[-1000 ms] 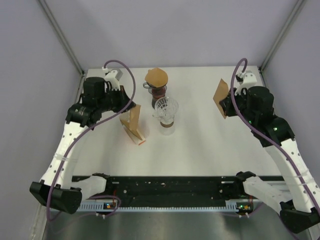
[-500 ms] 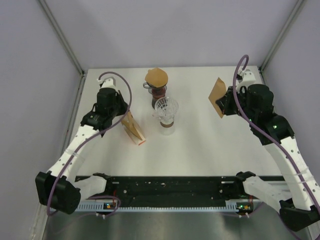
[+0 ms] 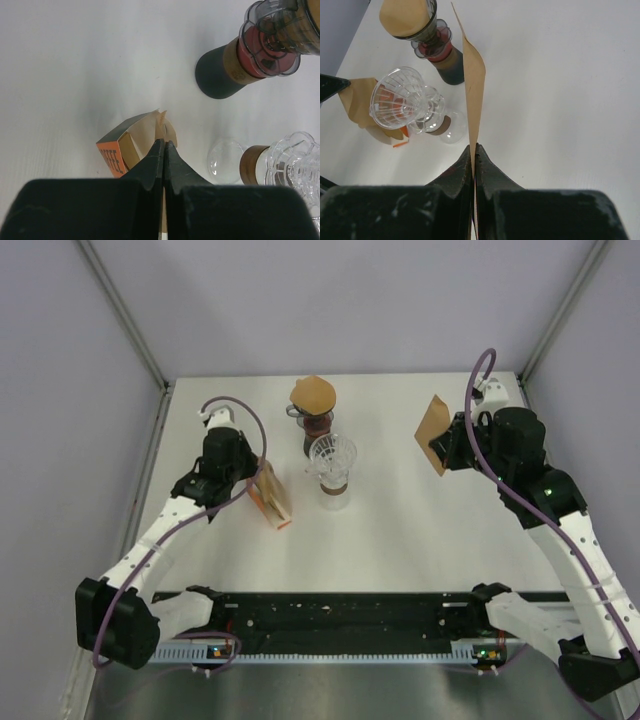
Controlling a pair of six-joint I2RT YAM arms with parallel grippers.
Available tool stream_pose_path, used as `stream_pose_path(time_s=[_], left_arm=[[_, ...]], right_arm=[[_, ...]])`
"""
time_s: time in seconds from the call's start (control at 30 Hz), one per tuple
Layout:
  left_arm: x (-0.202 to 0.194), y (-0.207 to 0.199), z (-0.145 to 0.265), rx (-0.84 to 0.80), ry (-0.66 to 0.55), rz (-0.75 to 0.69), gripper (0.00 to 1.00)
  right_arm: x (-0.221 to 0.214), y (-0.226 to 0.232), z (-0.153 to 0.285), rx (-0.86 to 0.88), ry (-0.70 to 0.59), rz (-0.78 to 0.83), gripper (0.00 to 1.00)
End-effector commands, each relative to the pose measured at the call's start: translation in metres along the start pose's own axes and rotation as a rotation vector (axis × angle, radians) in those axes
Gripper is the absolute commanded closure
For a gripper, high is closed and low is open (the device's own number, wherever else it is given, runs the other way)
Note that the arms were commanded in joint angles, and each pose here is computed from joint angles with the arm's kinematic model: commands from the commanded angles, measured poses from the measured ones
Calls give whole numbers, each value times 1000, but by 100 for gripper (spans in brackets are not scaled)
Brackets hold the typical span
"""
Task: Place the coffee filter in the dripper
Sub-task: Place the coffee filter at the coffee filter holder.
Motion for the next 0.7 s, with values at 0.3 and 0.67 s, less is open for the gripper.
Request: stream_pose_path(time_s=[0.3,0.67], left_arm=[[12,4,10,128,3,176,100],[-10,10,0,149,40,171,100]], right_arm=[[17,5,5,24,-77,9,100],[19,7,2,35,-76,8,100]])
Point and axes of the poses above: each gripper's point midway between its finger pads, its own z axis back along the fingers, its own y axis along the line the jaws close on, x = y × z, the point moved 6 cm from there along z, back along the fingers, and after that the axes turned 5 degrees about -z, right-handed, at the moved point
